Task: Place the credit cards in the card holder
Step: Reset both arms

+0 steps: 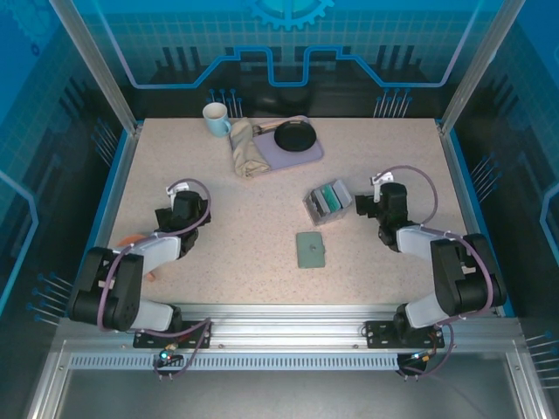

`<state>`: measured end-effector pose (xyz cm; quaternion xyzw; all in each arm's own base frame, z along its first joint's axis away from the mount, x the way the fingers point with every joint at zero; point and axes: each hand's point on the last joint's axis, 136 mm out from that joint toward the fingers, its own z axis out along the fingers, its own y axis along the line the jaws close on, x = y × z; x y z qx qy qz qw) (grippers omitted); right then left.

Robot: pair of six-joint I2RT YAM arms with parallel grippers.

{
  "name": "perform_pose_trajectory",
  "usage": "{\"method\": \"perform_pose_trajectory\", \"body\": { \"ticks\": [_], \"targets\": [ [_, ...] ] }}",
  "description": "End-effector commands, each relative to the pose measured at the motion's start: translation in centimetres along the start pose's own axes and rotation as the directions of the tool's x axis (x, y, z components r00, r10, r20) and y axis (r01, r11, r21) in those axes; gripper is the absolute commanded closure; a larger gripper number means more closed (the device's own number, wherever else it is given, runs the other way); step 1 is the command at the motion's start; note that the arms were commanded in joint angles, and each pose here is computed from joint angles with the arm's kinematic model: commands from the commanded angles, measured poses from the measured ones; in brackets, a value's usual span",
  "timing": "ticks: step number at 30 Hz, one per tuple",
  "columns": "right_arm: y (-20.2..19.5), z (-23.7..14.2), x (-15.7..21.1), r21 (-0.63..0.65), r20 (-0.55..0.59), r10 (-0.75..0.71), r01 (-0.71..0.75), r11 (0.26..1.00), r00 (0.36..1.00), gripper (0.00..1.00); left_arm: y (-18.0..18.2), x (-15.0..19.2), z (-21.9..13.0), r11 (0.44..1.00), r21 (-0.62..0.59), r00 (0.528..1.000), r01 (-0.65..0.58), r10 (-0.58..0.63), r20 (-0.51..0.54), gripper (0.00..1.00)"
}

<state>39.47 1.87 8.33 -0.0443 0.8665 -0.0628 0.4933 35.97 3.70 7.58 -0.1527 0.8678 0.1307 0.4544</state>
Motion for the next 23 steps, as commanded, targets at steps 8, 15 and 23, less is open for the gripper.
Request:
{"method": "perform_pose_trajectory", "body": {
  "ticks": [8, 15, 23],
  "targets": [
    [0.6, -0.4, -1.2, -0.106, 0.15, 0.052, -0.036, 0.994, 0.987, 0.0, -2.5, -2.8, 1.0, 0.971, 0.238, 0.978, 0.024, -0.073, 0.197, 0.01],
    [0.8, -0.5, -1.1, -0.098, 0.151, 0.04, -0.025, 0.995, 0.988, 0.0, -2.6, -2.9, 0.8, 0.97, 0.241, 0.975, 0.019, -0.072, 0.209, 0.01],
    [0.8, -0.4, -1.1, -0.119, 0.144, 0.045, -0.028, 0.993, 0.989, 0.0, -2.6, -2.8, 0.8, 0.97, 0.244, 0.976, 0.017, -0.07, 0.207, 0.01]
  ]
}}
